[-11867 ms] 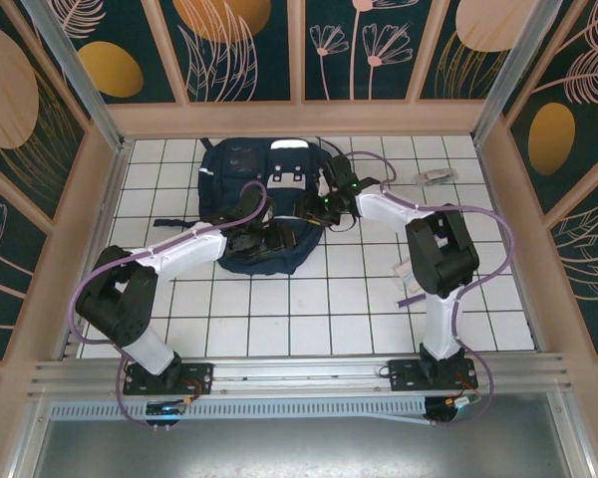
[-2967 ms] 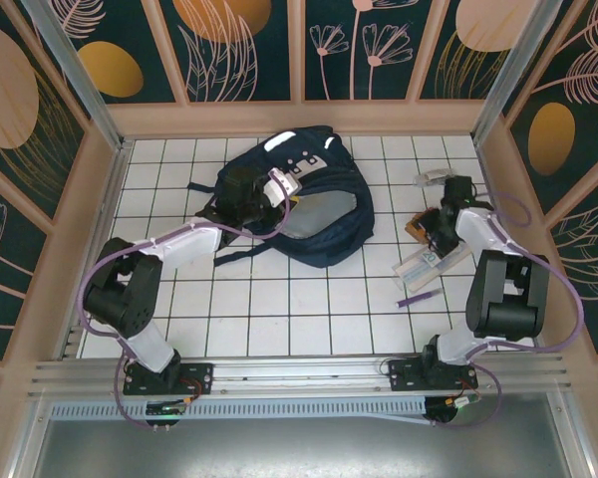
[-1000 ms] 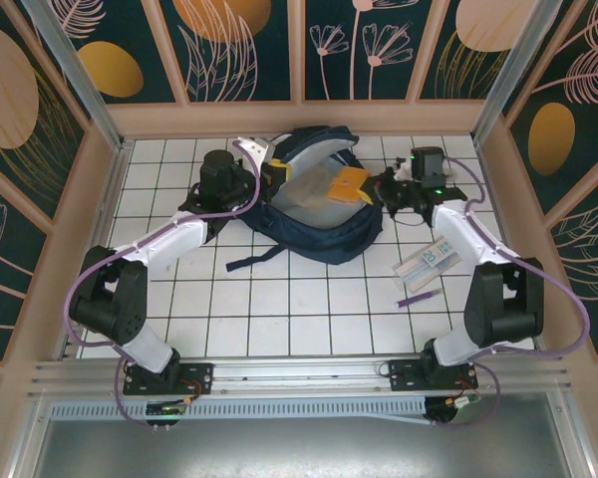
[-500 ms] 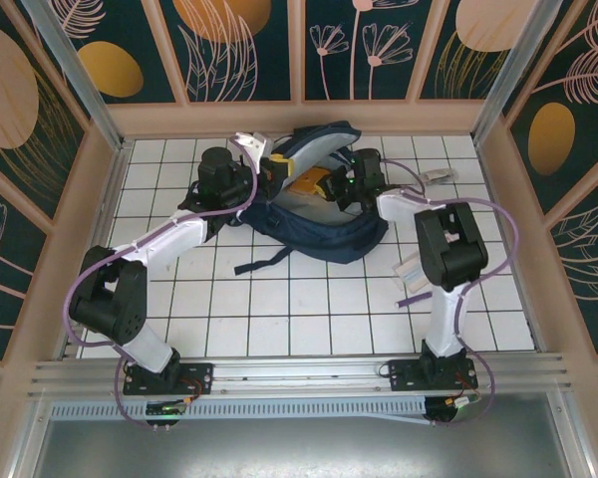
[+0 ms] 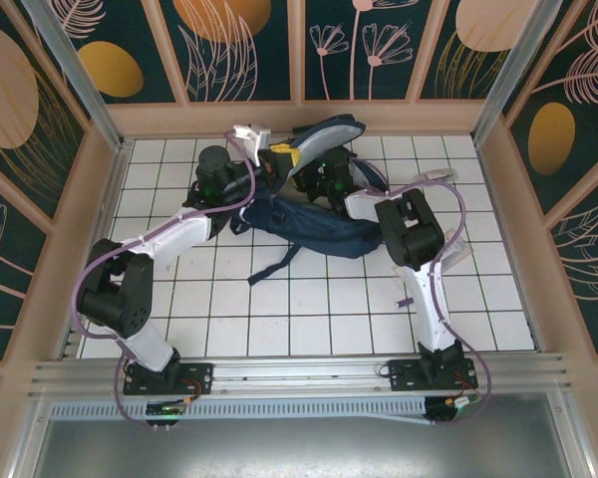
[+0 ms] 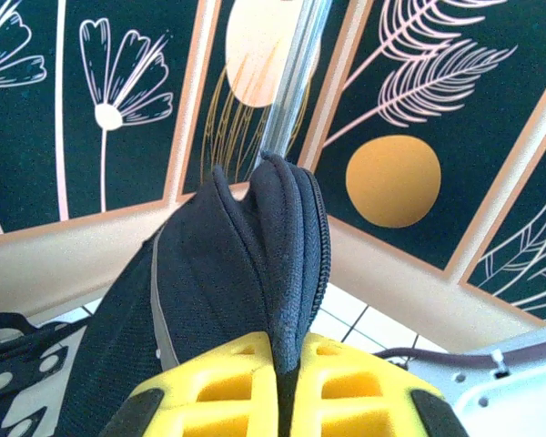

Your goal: Pack the student bag

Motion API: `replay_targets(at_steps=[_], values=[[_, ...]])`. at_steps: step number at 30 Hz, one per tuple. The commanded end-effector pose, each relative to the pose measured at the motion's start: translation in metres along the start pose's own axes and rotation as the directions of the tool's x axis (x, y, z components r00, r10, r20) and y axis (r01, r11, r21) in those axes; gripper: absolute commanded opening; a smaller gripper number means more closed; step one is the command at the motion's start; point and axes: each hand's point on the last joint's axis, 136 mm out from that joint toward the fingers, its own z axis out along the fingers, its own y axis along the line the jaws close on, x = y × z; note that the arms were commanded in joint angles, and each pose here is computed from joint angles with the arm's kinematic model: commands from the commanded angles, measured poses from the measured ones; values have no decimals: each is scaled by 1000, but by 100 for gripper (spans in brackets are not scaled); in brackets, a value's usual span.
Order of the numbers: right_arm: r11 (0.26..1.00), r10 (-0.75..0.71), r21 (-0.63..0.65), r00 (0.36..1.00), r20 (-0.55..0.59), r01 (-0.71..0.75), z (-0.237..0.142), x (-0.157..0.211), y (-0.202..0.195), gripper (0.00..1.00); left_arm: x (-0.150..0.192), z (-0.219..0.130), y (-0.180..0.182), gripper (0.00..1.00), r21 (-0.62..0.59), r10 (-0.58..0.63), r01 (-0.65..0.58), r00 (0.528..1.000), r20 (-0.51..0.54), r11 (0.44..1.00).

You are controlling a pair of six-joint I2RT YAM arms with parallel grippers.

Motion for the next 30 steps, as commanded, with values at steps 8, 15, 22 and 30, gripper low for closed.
replay_targets(at_steps=[8,15,22,30], values=[[1000,15,-13,999,-31,-16,-26,10,21,34,-56,-13,-27,0,28,209,-222,950,232,975],[994,-78,73,997,12,77,-103,0,20,45,-7,-6,-10,0,11,334,-338,935,120,941],[977,-149,161,988,39,141,-170,7,-3,49,6,-13,14,0,-79,389,-383,918,80,920],[853,-365,464,908,203,239,-265,-47,-26,47,39,-54,55,0,-218,481,-510,860,-172,832]])
